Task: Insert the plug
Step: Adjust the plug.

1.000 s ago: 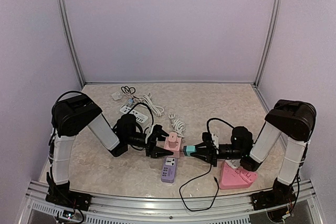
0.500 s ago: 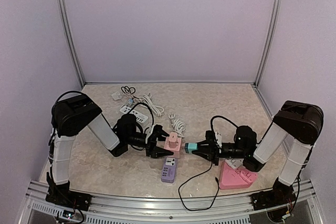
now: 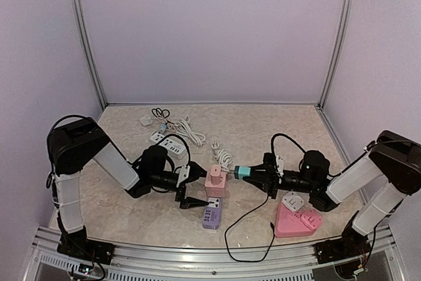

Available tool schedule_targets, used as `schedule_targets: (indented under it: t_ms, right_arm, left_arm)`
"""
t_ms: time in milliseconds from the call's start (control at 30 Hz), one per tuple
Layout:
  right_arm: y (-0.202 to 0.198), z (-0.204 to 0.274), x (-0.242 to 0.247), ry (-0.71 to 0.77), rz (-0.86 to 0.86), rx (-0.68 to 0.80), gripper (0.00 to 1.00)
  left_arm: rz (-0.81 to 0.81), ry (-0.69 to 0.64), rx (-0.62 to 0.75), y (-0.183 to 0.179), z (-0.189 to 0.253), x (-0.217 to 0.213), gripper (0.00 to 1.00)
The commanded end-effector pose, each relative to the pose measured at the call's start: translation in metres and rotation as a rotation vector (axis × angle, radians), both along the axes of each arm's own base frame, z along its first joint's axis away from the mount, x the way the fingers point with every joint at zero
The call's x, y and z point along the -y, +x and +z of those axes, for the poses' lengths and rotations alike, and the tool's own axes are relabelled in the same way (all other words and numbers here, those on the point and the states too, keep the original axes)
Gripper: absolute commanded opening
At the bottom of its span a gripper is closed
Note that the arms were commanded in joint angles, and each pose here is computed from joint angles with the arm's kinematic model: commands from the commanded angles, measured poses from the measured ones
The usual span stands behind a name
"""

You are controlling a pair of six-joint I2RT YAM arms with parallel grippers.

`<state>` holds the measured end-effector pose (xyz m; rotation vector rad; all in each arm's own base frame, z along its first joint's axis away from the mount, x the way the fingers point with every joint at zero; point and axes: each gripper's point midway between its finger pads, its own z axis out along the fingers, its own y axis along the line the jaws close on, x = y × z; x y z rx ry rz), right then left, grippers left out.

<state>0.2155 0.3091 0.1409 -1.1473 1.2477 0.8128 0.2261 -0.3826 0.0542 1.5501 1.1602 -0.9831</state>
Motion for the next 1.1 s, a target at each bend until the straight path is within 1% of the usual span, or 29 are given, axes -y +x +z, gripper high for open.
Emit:
schedule_targets:
  t_ms: [0, 33, 100, 133, 233, 333, 367, 433, 467, 533, 600, 667, 800, 900, 967, 1067]
  right_arm:
    - [0.002, 0.001, -0.002, -0.063, -0.009, -0.051, 0.0]
    - [0.001, 0.005, -0.002, -0.067, -0.009, -0.052, 0.0]
    - [-0.001, 0.015, -0.002, -0.075, 0.002, -0.059, 0.0]
    - [-0.002, 0.021, -0.002, -0.078, 0.01, -0.061, 0.0]
    - [-0.009, 0.042, -0.001, -0.055, 0.031, -0.049, 0.0]
    - [-0.01, 0.054, 0.001, -0.05, 0.028, -0.046, 0.0]
    - [-0.01, 0.059, 0.0, -0.043, 0.034, -0.046, 0.0]
    - [-0.013, 0.072, -0.002, -0.011, 0.047, -0.041, 0.0]
    - [-0.014, 0.079, -0.003, 0.005, 0.053, -0.036, 0.0]
    - [-0.015, 0.091, -0.005, 0.019, 0.061, -0.021, 0.0]
    - [-0.019, 0.098, -0.009, 0.016, 0.076, -0.01, 0.0]
    - [-0.024, 0.105, -0.011, 0.027, 0.086, 0.002, 0.0]
    - [-0.033, 0.11, -0.015, 0.031, 0.1, 0.009, 0.0]
    - [-0.038, 0.11, -0.018, 0.031, 0.11, 0.011, 0.0]
    - [-0.039, 0.11, -0.018, 0.029, 0.114, 0.01, 0.0]
    - [-0.04, 0.11, -0.019, 0.024, 0.118, 0.012, 0.0]
  left_arm:
    - [0.05, 0.142, 0.122, -0.002, -0.014, -0.024, 0.99]
    - [0.059, 0.159, 0.143, 0.0, -0.013, -0.028, 0.99]
    - [0.068, 0.166, 0.17, 0.004, 0.009, -0.032, 0.99]
    - [0.07, 0.186, 0.145, 0.006, 0.015, -0.033, 0.99]
    - [0.009, 0.212, 0.083, 0.002, 0.058, -0.03, 0.99]
    - [-0.041, 0.197, 0.102, -0.013, 0.086, -0.026, 0.99]
    - [-0.031, 0.174, 0.104, -0.014, 0.094, -0.022, 0.99]
    - [0.009, 0.085, 0.105, -0.011, 0.119, -0.009, 0.97]
    - [0.026, 0.017, 0.111, -0.009, 0.137, -0.001, 0.94]
    - [0.01, -0.054, 0.118, -0.016, 0.156, 0.009, 0.85]
    - [-0.007, -0.09, 0.087, -0.022, 0.166, 0.019, 0.77]
    - [-0.012, -0.097, 0.037, -0.023, 0.165, 0.026, 0.73]
    - [0.022, -0.137, -0.038, -0.018, 0.173, 0.039, 0.74]
    - [0.033, -0.175, -0.04, -0.018, 0.181, 0.048, 0.74]
    - [0.022, -0.187, -0.044, -0.023, 0.183, 0.052, 0.72]
    - [0.01, -0.194, -0.058, -0.029, 0.184, 0.056, 0.6]
